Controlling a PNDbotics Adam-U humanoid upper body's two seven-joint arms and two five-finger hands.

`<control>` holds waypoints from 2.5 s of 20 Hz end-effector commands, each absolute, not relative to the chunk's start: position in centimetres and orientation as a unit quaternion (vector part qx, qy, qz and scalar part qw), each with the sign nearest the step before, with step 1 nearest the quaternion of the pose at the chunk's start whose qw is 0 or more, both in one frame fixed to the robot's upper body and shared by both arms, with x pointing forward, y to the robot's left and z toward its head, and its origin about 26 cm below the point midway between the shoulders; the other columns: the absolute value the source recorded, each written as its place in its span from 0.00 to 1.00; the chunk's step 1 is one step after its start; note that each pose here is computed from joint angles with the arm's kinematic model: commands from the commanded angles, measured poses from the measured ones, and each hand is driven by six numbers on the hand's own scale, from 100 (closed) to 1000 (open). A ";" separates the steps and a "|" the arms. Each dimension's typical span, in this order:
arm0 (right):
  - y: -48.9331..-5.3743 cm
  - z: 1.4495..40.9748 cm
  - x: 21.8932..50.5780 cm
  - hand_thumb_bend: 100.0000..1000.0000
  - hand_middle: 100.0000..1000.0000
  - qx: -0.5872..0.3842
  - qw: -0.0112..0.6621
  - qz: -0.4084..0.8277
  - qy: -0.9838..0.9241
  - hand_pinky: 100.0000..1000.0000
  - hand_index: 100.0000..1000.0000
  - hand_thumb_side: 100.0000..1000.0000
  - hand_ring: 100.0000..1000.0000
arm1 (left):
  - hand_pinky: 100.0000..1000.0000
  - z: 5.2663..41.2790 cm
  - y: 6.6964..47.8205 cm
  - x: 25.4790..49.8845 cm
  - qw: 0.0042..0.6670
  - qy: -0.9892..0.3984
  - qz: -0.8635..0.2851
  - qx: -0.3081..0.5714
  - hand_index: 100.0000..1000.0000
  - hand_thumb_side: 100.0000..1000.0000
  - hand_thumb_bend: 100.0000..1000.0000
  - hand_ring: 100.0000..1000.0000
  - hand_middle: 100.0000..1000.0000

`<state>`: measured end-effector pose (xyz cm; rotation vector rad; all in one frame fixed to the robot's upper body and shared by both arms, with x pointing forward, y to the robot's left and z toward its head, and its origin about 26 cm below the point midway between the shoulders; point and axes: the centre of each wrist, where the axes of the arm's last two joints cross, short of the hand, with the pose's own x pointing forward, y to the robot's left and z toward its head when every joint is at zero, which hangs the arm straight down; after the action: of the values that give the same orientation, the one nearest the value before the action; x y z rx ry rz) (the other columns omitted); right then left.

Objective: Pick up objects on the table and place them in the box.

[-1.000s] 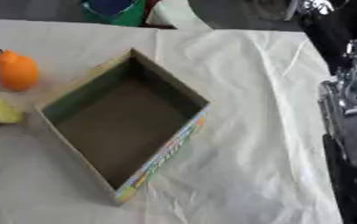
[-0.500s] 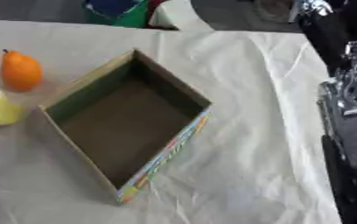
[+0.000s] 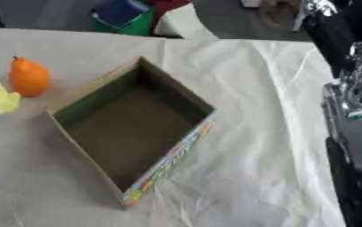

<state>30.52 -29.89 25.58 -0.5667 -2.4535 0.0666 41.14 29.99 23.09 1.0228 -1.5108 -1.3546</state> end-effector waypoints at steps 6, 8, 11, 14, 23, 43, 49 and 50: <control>-30.0 26.5 30.2 0.00 0.41 -0.218 0.287 0.026 -0.932 0.73 0.76 0.39 0.65 | 0.26 28.9 27.2 38.8 0.360 -0.677 -0.489 0.416 0.36 0.19 0.00 0.46 0.33; -30.0 26.5 30.2 0.00 0.41 -0.217 0.285 0.026 -0.933 0.73 0.75 0.40 0.65 | 0.26 29.7 25.9 38.0 0.342 -0.692 -0.485 0.411 0.36 0.19 0.00 0.46 0.33; -29.9 26.6 30.2 0.00 0.41 -0.216 0.283 0.025 -0.934 0.73 0.76 0.40 0.65 | 0.26 30.8 23.5 36.9 0.315 -0.718 -0.477 0.397 0.36 0.20 0.00 0.45 0.33; -29.9 26.7 30.3 0.00 0.41 -0.215 0.280 0.022 -0.935 0.73 0.75 0.40 0.65 | 0.26 31.7 20.7 35.7 0.283 -0.745 -0.469 0.381 0.36 0.21 0.00 0.45 0.33; -29.8 26.8 30.3 0.00 0.41 -0.215 0.275 0.016 -0.937 0.73 0.75 0.41 0.65 | 0.26 30.3 14.9 35.4 0.259 -0.762 -0.489 0.336 0.36 0.21 0.00 0.46 0.33; -29.6 26.8 30.4 0.00 0.41 -0.208 0.276 0.018 -0.938 0.74 0.75 0.41 0.65 | 0.29 25.1 10.7 37.2 0.221 -0.707 -0.570 0.355 0.39 0.18 0.00 0.48 0.37; -29.4 26.8 30.4 0.00 0.41 -0.205 0.279 0.020 -0.938 0.74 0.76 0.41 0.65 | 0.67 21.9 9.4 38.1 0.201 -0.638 -0.656 0.350 0.87 0.42 0.24 0.83 0.80; -29.5 26.8 30.4 0.00 0.41 -0.206 0.279 0.020 -0.938 0.74 0.75 0.41 0.65 | 0.70 21.7 9.2 38.2 0.195 -0.626 -0.668 0.351 0.90 0.50 0.31 0.86 0.82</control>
<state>30.69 -29.40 26.02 -0.5448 -2.4876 0.0402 38.16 9.66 21.19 0.9566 -1.7634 -1.8237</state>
